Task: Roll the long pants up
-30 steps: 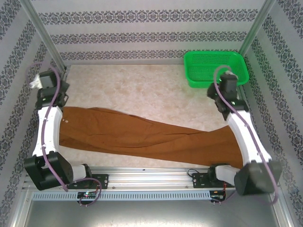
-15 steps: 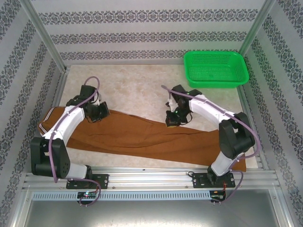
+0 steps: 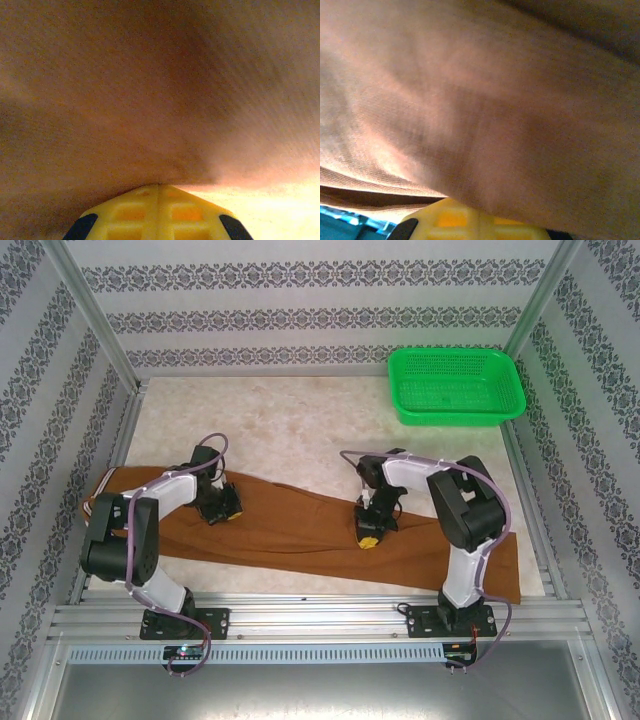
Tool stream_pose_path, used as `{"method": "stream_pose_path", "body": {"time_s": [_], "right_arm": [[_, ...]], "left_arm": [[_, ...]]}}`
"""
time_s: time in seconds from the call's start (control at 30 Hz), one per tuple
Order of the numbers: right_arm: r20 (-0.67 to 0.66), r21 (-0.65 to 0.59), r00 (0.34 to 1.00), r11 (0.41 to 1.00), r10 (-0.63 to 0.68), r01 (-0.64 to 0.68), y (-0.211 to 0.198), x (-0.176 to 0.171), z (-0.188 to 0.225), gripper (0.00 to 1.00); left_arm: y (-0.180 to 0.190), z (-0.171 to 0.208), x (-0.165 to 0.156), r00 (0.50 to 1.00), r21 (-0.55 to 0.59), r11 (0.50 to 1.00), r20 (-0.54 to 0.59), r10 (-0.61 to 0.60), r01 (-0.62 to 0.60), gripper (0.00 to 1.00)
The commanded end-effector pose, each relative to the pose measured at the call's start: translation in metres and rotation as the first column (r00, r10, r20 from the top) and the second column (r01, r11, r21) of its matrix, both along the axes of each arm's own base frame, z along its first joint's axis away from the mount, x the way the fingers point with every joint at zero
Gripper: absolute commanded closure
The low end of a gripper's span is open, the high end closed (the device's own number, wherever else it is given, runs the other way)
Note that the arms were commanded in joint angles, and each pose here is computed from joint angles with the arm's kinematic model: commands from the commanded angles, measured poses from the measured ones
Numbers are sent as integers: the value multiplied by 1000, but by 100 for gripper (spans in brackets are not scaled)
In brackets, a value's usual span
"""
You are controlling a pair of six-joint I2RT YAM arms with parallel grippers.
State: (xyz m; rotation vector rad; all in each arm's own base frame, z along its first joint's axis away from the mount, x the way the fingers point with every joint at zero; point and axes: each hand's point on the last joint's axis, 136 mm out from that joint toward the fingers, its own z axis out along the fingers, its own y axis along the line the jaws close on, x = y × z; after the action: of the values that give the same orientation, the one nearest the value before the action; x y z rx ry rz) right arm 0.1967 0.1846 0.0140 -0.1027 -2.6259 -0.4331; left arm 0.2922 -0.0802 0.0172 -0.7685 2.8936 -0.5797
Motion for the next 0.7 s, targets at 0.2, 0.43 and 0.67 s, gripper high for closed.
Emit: {"method": "stream_pose_path", "body": {"time_s": [0.2,0.43,0.67], "right_arm": [[141,-154,988,984,-66,88,-47,114,-17,100],[318,-130,941,978,-116,164,-66,161,32,100],[644,-115,713,887,-276,448,-168,172,153,88]], "left_arm": [[28,-5,52,975,138,966,62,212,-219,100],[29,22,88,982,181,971,134,132,-156,100],[32,96,97,958,305,952,278,-65,-24,78]]}}
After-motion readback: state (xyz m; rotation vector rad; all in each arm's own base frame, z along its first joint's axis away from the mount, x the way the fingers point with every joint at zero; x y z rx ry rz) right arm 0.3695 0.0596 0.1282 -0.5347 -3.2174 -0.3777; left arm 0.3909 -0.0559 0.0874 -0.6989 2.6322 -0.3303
